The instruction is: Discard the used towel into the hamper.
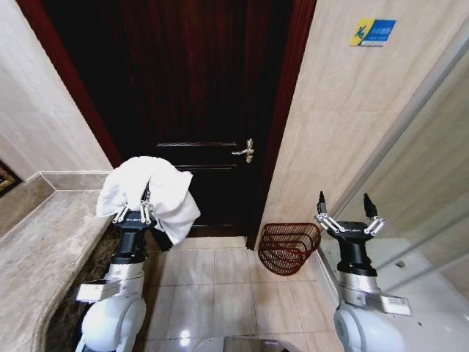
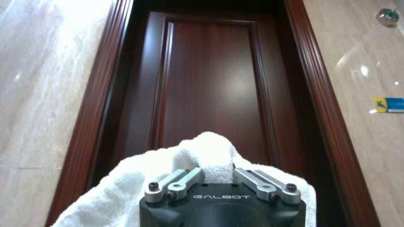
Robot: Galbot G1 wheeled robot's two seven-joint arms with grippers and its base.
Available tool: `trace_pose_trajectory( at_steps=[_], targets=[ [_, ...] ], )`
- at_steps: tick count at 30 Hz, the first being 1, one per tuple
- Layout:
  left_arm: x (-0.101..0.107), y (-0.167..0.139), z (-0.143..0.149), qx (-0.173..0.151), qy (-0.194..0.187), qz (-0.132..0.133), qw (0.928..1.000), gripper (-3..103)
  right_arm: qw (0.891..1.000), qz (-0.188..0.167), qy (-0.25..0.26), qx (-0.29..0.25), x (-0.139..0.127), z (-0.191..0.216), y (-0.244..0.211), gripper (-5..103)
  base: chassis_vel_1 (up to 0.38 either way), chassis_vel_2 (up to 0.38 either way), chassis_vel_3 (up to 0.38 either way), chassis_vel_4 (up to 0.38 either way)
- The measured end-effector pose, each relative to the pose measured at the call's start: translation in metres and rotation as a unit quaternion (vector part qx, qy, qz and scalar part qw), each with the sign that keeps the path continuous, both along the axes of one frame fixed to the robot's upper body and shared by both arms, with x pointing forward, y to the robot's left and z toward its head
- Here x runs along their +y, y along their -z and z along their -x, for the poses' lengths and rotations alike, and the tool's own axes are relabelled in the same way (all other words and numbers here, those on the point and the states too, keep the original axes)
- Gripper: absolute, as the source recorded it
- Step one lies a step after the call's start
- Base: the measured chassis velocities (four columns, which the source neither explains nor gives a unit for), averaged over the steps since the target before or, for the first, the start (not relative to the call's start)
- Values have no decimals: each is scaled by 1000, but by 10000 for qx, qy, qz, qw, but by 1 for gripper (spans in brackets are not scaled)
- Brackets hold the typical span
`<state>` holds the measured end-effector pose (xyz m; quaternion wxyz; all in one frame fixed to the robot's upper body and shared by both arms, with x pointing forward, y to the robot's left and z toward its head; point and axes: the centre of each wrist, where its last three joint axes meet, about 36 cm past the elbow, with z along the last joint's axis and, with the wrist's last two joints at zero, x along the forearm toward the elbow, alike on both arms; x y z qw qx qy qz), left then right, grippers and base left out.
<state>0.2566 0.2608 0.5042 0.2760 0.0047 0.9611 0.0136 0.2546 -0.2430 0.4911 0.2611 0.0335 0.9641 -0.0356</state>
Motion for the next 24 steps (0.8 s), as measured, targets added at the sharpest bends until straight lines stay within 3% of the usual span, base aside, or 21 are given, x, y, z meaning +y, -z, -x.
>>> trace_pose_trajectory(
  at_steps=[24],
  targets=[
    [1,9,-7,75,51,50,9999,7,10000,13,10,46,0,-1,4,100,-95,-97,-93,-95]
  ],
)
